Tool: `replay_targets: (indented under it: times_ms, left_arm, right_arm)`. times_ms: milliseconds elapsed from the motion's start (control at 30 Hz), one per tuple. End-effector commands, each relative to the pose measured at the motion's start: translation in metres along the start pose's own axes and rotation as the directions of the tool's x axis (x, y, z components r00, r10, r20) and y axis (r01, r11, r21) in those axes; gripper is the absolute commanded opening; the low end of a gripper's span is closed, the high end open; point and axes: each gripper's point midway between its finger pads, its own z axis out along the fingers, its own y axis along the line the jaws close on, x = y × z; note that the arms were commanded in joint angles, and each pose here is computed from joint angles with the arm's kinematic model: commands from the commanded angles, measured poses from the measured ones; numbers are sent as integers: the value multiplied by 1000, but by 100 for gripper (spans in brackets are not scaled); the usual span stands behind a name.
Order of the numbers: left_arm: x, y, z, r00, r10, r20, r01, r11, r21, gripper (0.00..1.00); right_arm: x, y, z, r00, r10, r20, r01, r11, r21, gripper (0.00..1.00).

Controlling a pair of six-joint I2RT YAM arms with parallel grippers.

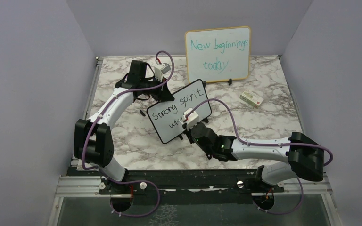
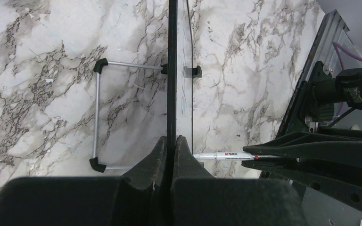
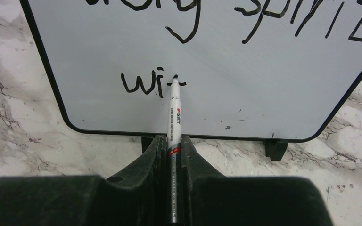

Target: Write a sentence on the whiteboard

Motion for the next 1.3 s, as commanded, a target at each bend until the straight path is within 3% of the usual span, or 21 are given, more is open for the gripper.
replay_targets:
  times_ms: [0,1267]
  left_arm:
    - [27,10,4,997,-17,-75,13,999,-53,0]
    - [26,11,4,997,-17,-74,13,998,-54,0]
  right_arm:
    - [3,2,0,999,21,-31,-22,1000,-7,1]
    - [13,-12,-3,999,7,-51,-4,998,67,0]
